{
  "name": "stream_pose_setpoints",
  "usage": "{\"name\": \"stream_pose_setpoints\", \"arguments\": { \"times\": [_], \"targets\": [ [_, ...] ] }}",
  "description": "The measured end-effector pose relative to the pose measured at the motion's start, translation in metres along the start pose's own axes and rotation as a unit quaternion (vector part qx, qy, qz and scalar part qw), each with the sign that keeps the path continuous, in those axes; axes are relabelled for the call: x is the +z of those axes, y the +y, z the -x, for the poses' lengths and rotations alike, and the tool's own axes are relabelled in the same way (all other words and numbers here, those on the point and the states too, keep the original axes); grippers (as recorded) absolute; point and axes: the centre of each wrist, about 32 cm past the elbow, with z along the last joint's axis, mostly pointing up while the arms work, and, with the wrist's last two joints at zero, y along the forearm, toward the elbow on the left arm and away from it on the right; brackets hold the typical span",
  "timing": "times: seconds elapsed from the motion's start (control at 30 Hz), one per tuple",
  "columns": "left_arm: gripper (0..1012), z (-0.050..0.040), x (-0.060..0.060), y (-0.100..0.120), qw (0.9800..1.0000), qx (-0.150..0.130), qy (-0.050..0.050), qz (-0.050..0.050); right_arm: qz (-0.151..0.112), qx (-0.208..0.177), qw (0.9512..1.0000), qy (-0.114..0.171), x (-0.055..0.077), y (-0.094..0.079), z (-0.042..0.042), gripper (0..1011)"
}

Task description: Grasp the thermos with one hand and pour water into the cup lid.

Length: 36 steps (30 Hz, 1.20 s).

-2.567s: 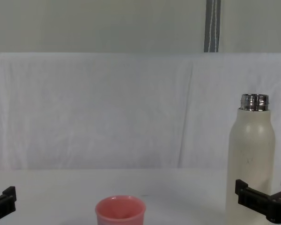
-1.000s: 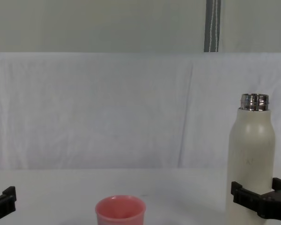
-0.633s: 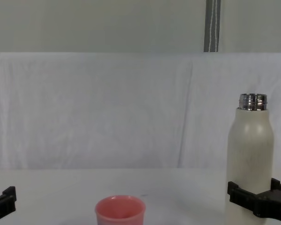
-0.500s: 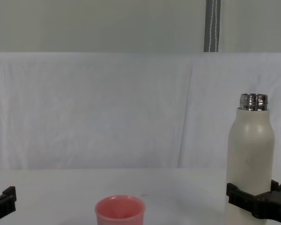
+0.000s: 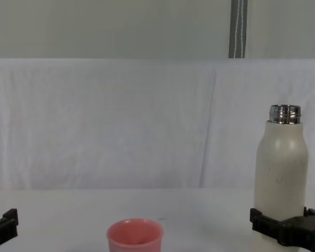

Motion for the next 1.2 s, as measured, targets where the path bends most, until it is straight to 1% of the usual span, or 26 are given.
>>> {"name": "stream_pose_setpoints", "arguments": {
  "times": [0.4,0.5,0.53,0.57,1.2],
  "targets": [
    [1001,0.0,0.0,0.0,1.0,0.0,0.0,0.0,-0.001,0.0,1.0,-0.001,0.0004,0.0007,-0.0001,1001],
    [1001,0.0,0.0,0.0,1.0,0.0,0.0,0.0,-0.001,0.0,1.0,-0.001,0.0003,0.0006,0.0,980],
    [1001,0.0,0.0,0.0,1.0,0.0,0.0,0.0,-0.001,0.0,1.0,-0.001,0.0003,0.0005,0.0,953],
    [1001,0.0,0.0,0.0,1.0,0.0,0.0,0.0,-0.001,0.0,1.0,-0.001,0.0003,0.0005,-0.0001,948],
    [1001,0.0,0.0,0.0,1.0,0.0,0.0,0.0,-0.001,-0.001,1.0,0.0,0.0004,0.0,-0.0001,948]
  ]
}}
